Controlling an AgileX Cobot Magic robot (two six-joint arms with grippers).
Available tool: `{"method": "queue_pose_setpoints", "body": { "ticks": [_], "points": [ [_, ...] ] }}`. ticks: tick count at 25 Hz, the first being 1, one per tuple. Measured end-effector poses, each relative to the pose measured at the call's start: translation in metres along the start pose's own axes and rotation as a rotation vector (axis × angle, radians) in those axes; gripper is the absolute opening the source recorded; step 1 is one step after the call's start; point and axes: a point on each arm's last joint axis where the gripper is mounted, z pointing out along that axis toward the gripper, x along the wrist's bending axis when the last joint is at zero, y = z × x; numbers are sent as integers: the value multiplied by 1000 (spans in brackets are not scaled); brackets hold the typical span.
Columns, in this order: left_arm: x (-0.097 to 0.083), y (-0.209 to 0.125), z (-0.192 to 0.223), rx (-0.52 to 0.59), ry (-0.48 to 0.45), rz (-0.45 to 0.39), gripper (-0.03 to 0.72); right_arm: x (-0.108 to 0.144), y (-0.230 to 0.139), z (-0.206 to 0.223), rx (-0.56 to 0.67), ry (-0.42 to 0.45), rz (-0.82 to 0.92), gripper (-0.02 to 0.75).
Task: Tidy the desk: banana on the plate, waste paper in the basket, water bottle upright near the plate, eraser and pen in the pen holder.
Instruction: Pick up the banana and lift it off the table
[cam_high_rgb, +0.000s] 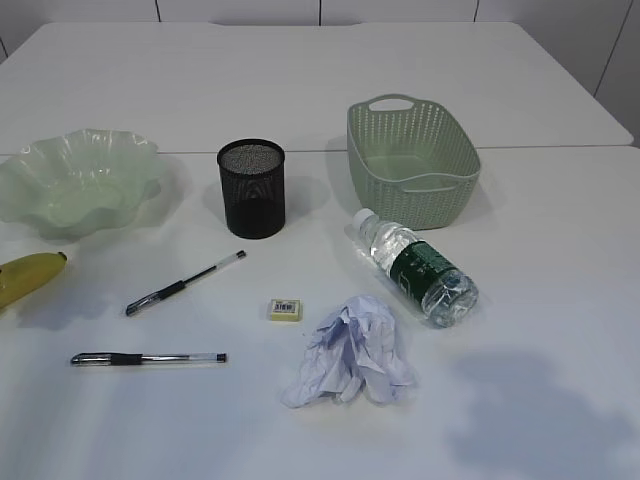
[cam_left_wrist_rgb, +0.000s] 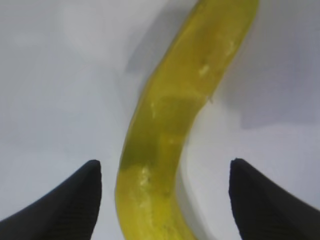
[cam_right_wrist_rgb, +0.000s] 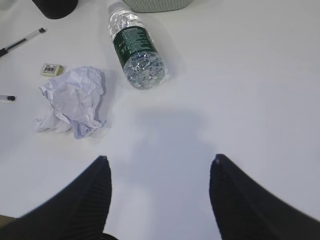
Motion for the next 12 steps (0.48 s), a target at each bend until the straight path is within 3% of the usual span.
{"method": "queue_pose_setpoints", "body": {
  "ticks": [12],
  "points": [
    [-3,1,27,31,-15,8,561,0,0,1,5,0,1,461]
  ]
}}
